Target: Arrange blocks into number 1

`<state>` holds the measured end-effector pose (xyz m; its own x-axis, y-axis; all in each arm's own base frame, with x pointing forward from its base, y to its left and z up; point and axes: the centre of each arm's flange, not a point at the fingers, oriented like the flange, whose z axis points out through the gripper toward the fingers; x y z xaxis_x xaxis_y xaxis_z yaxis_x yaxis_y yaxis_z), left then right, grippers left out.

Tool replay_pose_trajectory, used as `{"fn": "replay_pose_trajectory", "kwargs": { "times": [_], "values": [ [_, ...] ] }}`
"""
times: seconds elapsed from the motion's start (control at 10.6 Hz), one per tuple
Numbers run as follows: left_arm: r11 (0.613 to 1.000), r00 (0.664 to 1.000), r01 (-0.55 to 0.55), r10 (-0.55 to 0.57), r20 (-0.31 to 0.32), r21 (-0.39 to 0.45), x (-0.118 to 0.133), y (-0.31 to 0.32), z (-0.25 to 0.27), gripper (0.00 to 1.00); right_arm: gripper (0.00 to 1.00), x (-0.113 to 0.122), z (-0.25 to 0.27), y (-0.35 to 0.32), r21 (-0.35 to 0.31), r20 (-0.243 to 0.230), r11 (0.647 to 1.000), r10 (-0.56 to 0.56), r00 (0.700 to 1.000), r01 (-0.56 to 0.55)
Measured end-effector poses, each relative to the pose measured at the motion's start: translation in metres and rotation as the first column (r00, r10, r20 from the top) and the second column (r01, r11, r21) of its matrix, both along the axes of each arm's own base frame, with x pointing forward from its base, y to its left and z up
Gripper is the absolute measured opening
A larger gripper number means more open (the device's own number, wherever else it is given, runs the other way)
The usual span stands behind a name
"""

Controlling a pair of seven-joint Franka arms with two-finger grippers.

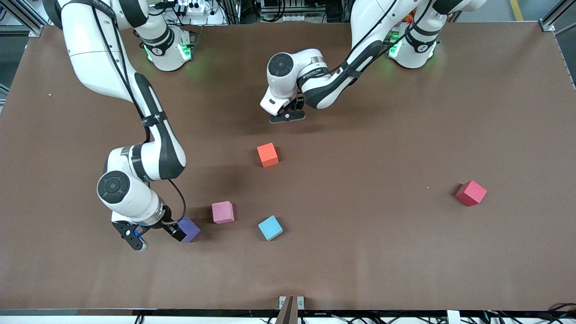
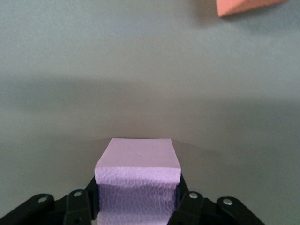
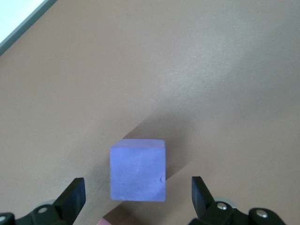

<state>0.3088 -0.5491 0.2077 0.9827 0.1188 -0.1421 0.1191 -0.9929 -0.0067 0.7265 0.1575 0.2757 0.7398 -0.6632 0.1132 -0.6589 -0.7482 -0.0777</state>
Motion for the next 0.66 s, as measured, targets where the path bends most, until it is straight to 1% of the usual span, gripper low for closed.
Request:
{"fn": "replay_pose_trajectory", "kwargs": {
  "times": [0.19, 0.38, 0.47, 0.66],
  "values": [
    [1.000, 1.000, 0.026, -0.026, 0.011, 0.003, -0.014, -0.004, 0.000, 0.60, 1.00, -0.001, -0.002, 0.006, 0.015, 0.002, 1.000, -0.008, 1.000, 0.008],
    [0.999, 0.998, 0.044, -0.044, 0.039, -0.002, -0.025, -0.004, -0.004, 0.60, 1.00, 0.000, -0.010, 0.009, 0.020, 0.009, 1.000, -0.011, 1.000, 0.011],
    [0.999, 0.997, 0.052, -0.052, 0.050, -0.006, -0.028, -0.003, -0.004, 0.60, 1.00, -0.002, -0.011, 0.016, 0.009, 0.012, 1.000, 0.002, 1.000, -0.002],
    [0.998, 0.997, 0.054, -0.053, 0.053, -0.011, -0.028, -0.002, -0.004, 0.60, 1.00, -0.012, -0.009, 0.055, -0.009, 0.019, 0.998, 0.060, 0.998, -0.060]
  ]
}}
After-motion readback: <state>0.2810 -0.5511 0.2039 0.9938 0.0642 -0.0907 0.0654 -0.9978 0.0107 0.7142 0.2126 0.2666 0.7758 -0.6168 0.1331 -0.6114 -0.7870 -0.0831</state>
